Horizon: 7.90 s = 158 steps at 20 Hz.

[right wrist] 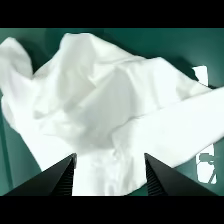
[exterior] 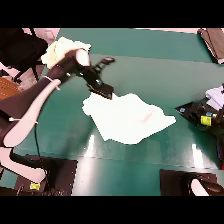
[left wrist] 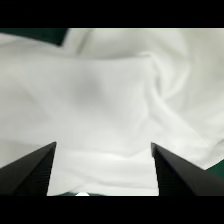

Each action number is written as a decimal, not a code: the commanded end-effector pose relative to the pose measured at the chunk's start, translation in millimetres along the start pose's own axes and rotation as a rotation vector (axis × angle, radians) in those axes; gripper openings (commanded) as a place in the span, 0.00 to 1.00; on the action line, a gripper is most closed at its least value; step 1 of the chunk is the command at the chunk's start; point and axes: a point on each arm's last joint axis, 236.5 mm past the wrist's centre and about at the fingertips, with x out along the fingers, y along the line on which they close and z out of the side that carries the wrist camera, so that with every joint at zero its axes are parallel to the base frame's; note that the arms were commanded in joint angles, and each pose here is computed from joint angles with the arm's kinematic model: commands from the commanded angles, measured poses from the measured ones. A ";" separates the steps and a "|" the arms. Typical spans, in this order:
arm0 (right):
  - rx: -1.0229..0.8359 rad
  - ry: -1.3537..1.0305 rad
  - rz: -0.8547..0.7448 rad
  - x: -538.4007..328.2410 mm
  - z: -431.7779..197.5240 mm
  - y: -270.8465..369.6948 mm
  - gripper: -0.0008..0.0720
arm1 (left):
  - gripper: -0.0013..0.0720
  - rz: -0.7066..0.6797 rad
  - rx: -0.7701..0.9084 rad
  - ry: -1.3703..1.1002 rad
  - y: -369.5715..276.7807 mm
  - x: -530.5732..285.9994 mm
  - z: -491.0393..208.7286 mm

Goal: Fold the shirts.

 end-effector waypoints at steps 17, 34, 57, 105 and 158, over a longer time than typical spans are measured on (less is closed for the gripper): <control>0.049 0.129 -0.021 15.5 -5.4 -52.4 0.79 | 0.84 0.001 -0.284 0.050 121.7 29.3 -110.5; 0.014 0.069 -0.037 2.1 -1.3 -45.3 0.79 | 0.05 0.001 -0.144 -0.012 94.5 49.3 -89.2; 0.032 0.038 0.096 97.7 27.8 -5.3 0.03 | 0.05 0.156 -0.149 -0.113 99.7 -22.2 -67.9; -0.027 0.016 -0.223 150.7 181.9 -31.6 0.37 | 0.05 0.208 -0.387 -0.318 142.3 33.4 -72.8; 0.023 0.059 0.033 96.0 25.6 -47.6 0.04 | 0.69 -0.055 -0.376 -0.342 125.6 21.3 -41.9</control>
